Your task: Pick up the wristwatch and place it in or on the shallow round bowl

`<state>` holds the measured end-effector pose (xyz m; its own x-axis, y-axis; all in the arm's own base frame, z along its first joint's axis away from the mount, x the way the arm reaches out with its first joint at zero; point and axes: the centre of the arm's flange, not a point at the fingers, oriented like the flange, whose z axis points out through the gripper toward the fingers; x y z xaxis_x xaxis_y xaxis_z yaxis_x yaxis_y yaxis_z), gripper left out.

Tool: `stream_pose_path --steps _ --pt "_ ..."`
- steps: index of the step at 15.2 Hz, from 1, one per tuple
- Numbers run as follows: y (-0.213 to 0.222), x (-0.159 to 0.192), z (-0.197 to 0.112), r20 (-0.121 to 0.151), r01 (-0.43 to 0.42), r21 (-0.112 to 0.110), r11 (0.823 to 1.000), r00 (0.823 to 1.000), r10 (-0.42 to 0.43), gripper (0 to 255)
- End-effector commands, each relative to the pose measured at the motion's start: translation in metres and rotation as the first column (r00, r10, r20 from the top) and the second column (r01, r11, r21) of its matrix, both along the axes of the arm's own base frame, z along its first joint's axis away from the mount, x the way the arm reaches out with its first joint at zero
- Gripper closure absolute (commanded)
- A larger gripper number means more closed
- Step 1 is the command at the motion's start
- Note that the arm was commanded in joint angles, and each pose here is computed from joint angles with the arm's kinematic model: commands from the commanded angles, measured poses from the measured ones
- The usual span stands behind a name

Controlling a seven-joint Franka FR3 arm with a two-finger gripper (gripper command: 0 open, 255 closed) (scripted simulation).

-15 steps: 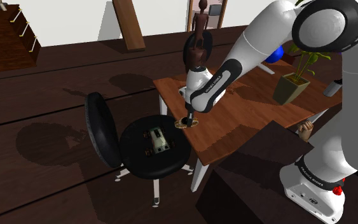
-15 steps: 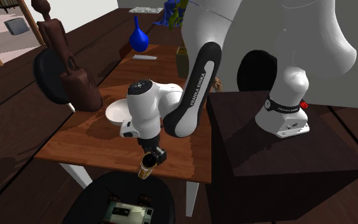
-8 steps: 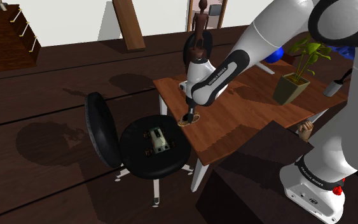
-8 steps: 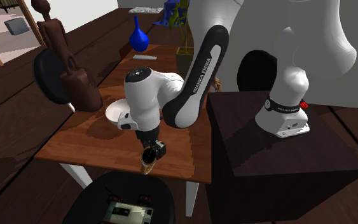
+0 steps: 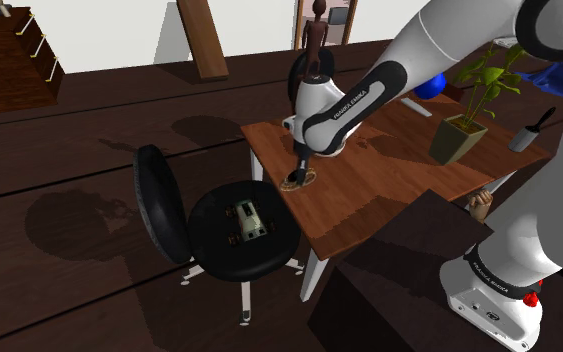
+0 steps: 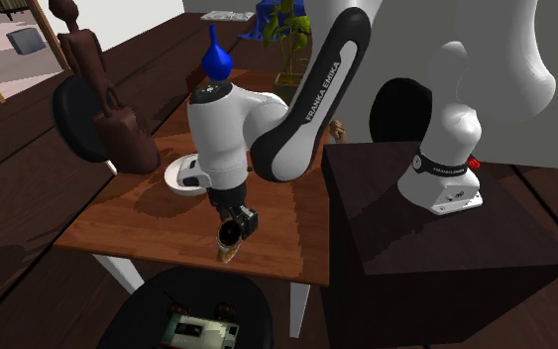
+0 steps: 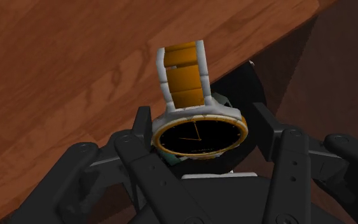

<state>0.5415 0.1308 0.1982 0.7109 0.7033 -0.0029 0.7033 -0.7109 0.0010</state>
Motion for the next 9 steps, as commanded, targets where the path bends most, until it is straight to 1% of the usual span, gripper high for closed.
stream_pose_path --steps 1,6,9 --pt "0.0 0.0 0.011 0.0 0.0 0.0 1.0 1.0 0.0 255" --pt "0.0 0.0 0.036 0.0 0.0 0.0 1.0 1.0 0.0 255" --pt "-0.036 0.018 0.039 0.0 0.0 0.0 1.0 1.0 0.0 255"
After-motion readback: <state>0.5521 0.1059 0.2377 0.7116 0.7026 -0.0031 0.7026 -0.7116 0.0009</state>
